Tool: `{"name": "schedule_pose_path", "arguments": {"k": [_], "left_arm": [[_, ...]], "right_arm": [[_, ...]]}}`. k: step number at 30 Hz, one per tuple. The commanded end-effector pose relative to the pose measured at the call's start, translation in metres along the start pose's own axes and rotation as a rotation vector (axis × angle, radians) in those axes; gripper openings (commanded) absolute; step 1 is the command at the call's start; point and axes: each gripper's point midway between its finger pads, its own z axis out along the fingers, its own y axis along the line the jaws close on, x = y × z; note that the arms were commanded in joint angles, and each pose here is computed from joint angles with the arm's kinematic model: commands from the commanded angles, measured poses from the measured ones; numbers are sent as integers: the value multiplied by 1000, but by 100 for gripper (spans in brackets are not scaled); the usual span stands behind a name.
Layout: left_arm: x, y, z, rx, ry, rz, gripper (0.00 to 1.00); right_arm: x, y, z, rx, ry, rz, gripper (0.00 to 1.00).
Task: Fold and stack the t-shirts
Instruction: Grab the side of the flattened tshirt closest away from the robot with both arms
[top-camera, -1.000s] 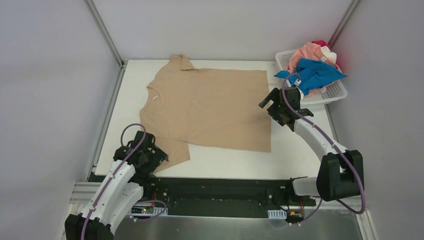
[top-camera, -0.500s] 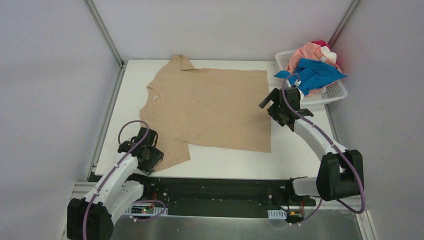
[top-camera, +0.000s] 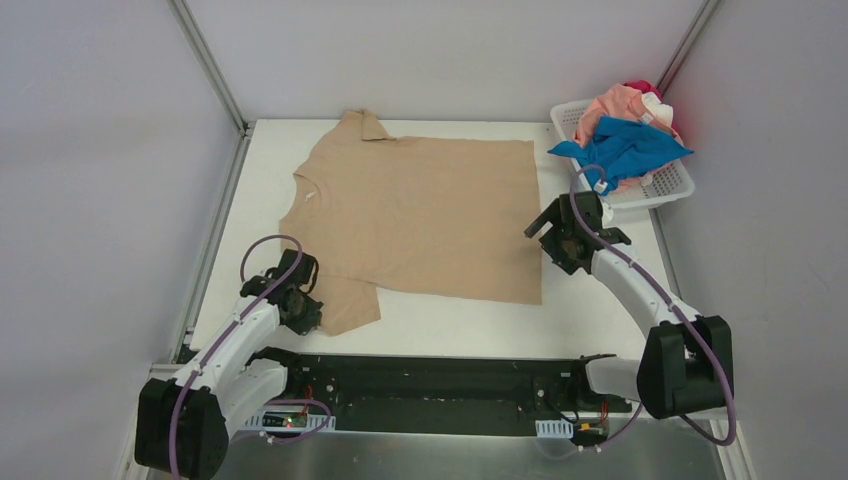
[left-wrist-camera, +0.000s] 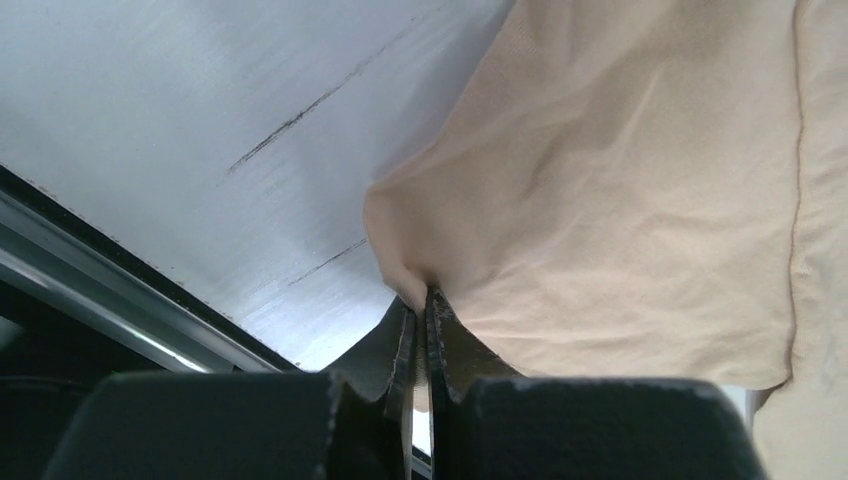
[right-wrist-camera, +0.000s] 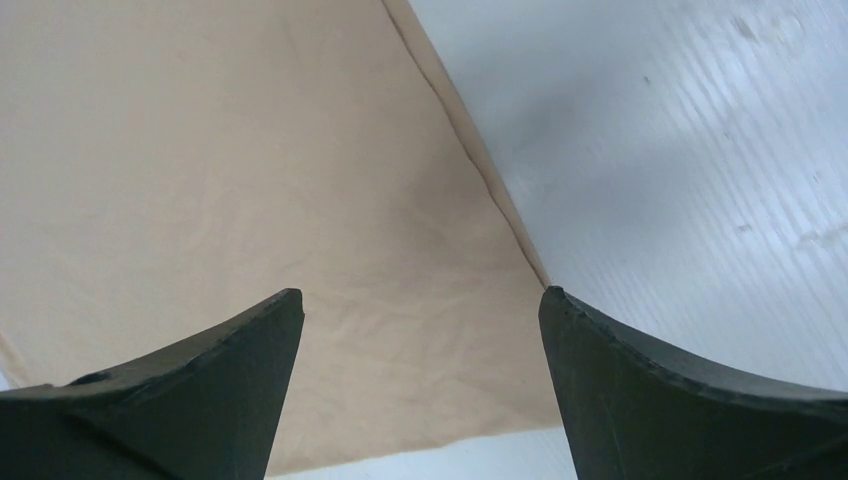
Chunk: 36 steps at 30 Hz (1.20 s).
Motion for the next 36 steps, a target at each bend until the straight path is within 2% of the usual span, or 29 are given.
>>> {"name": "schedule_pose_path", "arguments": {"k": [1,7,15,24,27,33,34,36], "left_arm": [[-6,-4,-4,38,-33,44,0],[-7,-10,-11,88,-35,69,0],[-5,-21,-19,153,-18,79,0],[-9,-32,-27,218,-40,66,0],[-13,-38,-30,233,-50,68,0],[-15,-46,-31,248,-51,73,0],[-16,-48,-32,249,-50,75,0],[-17,-51,-33,255,-50,79,0]], "right_arm": [[39,-38,-17,90,103,31,91],[80,-82,-28,163,178,61,88],[113,-75,-23,100,278,70,64],[107,-78,-7,168,217,36,36],[99,-80,-3,192,178,27,33],[89,-77,5,211,136,11,34],[89,-76,7,207,141,10,33],[90,-73,9,199,143,9,24]]}}
